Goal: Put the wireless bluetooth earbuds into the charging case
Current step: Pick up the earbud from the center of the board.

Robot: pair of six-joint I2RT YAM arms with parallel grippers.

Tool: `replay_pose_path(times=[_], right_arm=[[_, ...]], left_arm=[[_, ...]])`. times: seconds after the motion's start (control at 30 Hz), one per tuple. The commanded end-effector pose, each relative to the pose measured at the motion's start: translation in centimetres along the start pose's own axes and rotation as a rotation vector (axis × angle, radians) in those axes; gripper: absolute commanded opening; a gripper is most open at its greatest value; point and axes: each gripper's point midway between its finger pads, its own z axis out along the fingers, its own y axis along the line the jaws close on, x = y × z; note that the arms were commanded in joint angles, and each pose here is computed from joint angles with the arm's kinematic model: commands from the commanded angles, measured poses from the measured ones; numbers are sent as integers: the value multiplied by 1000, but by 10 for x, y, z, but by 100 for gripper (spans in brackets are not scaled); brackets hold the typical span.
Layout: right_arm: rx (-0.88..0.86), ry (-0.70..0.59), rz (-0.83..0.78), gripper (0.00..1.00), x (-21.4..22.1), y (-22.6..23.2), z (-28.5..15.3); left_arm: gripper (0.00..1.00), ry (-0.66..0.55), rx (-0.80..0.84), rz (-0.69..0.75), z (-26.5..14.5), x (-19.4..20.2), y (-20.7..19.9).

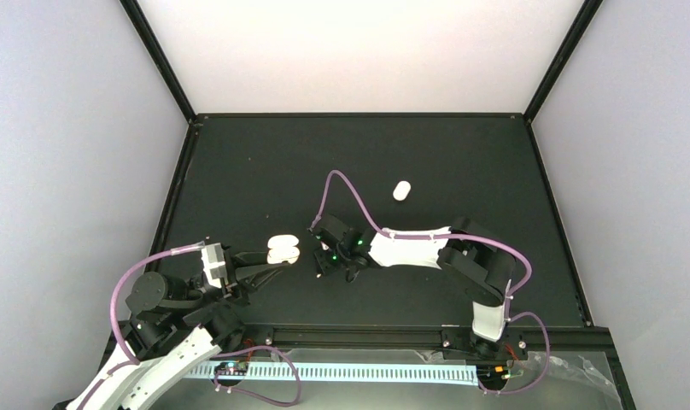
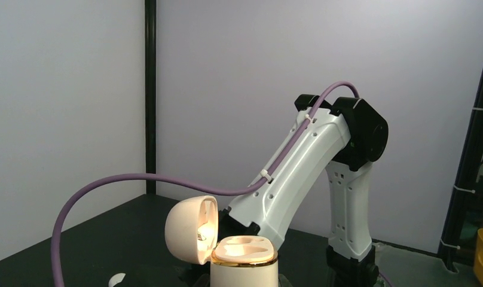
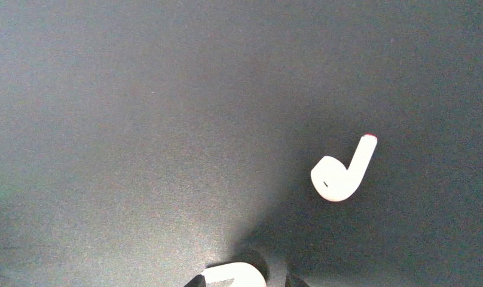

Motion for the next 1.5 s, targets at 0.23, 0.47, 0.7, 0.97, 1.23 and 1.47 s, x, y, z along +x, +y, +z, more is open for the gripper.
replay_pose_path(times=[0.23,0.47,0.7,0.97,1.23,1.47], right_arm=[[37,23,-4,29,5,-5,10],[53,23,-9,23,8,-8,10],[76,-1,-9,16,8,-15,4],[151,-55,-3,14,8,-33,-12],[245,-96,36,13,19,-68,-36],[314,-125,94,13,30,-106,-57]], left_arm=[[2,7,-13,5,-2,4,2],[2,11,-15,2,-1,6,3],[1,15,-18,0,0,7,4],[2,19,-24,-2,2,10,6],[1,27,-22,-1,4,12,7],[1,31,-16,-1,8,12,7]])
